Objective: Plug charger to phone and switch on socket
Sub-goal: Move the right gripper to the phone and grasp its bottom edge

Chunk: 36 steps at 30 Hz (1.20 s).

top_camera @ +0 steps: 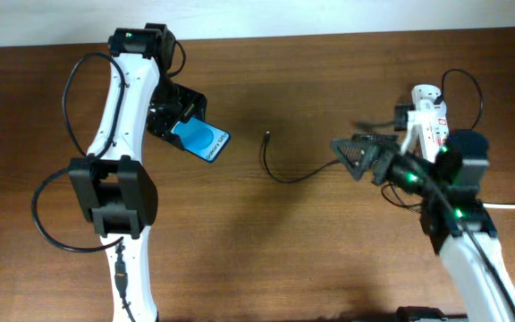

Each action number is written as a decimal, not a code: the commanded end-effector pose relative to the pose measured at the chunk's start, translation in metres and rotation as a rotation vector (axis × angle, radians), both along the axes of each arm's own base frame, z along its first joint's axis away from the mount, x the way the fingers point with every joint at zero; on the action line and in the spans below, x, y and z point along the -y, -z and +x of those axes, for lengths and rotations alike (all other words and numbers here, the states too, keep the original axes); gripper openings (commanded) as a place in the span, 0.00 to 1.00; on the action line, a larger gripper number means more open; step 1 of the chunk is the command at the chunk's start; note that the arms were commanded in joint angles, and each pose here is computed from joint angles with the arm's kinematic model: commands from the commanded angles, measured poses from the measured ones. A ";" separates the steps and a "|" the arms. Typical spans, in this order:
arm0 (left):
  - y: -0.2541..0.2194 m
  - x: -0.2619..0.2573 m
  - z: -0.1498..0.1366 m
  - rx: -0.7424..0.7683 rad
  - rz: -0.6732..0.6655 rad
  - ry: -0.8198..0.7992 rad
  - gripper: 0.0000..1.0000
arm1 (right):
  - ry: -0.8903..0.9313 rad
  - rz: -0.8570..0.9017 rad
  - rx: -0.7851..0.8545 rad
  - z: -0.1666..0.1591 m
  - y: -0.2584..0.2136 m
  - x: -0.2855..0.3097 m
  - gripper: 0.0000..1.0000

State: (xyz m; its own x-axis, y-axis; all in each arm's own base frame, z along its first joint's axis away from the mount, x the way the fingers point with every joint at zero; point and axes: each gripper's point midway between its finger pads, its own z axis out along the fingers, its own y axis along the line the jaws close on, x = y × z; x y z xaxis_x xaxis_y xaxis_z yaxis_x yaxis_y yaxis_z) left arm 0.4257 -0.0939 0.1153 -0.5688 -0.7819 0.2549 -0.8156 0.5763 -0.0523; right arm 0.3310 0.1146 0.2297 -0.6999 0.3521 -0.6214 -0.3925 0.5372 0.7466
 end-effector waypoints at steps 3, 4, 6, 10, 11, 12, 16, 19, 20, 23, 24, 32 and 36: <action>-0.007 0.019 0.005 0.045 0.000 0.032 0.00 | -0.059 0.115 -0.289 0.005 0.046 -0.027 0.98; -0.007 0.022 0.004 0.045 0.000 0.038 0.00 | -0.061 0.116 -0.327 0.007 0.057 -0.029 0.98; -0.007 0.025 0.003 0.045 0.000 0.046 0.00 | -0.050 0.134 -0.391 0.010 0.071 -0.029 0.98; -0.007 0.030 0.001 0.041 -0.009 0.047 0.00 | -0.041 0.114 -0.418 0.016 0.089 -0.036 0.88; -0.007 0.032 0.000 0.032 -0.016 0.034 0.00 | -0.020 0.103 -0.431 0.017 0.092 -0.039 0.84; -0.008 0.036 -0.002 0.018 -0.029 0.011 0.00 | 0.012 0.099 -0.462 0.019 0.096 -0.043 0.82; -0.011 0.048 -0.004 0.005 -0.071 -0.001 0.00 | 0.105 0.137 -0.485 0.030 0.089 -0.072 0.79; -0.011 0.056 -0.007 0.003 -0.084 0.011 0.00 | 0.200 0.190 -0.499 0.037 0.082 -0.092 0.75; -0.012 0.059 -0.008 0.001 -0.090 0.016 0.00 | 0.224 0.188 -0.485 0.038 0.081 -0.098 0.70; -0.012 0.065 -0.010 0.000 -0.090 0.032 0.00 | 0.256 0.181 -0.479 0.036 0.081 -0.114 0.64; -0.012 0.067 -0.010 0.001 -0.090 0.036 0.00 | 0.246 0.180 -0.478 0.036 0.079 -0.118 0.62; -0.011 0.077 -0.012 0.010 -0.092 0.059 0.00 | 0.108 0.166 -0.544 0.063 0.078 -0.169 0.62; -0.011 0.077 -0.012 0.010 -0.092 0.059 0.00 | 0.108 0.119 -0.572 0.067 0.096 -0.194 0.59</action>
State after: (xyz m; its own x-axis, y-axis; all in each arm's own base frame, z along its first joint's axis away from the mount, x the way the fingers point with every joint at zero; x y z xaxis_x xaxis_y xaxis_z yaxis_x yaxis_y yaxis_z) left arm 0.4114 -0.1664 0.1185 -0.6220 -0.7185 0.3114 -0.7720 0.6292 -0.0902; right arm 0.3989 0.2940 0.1414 -0.8598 0.4983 -0.1115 0.1340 0.4309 0.8924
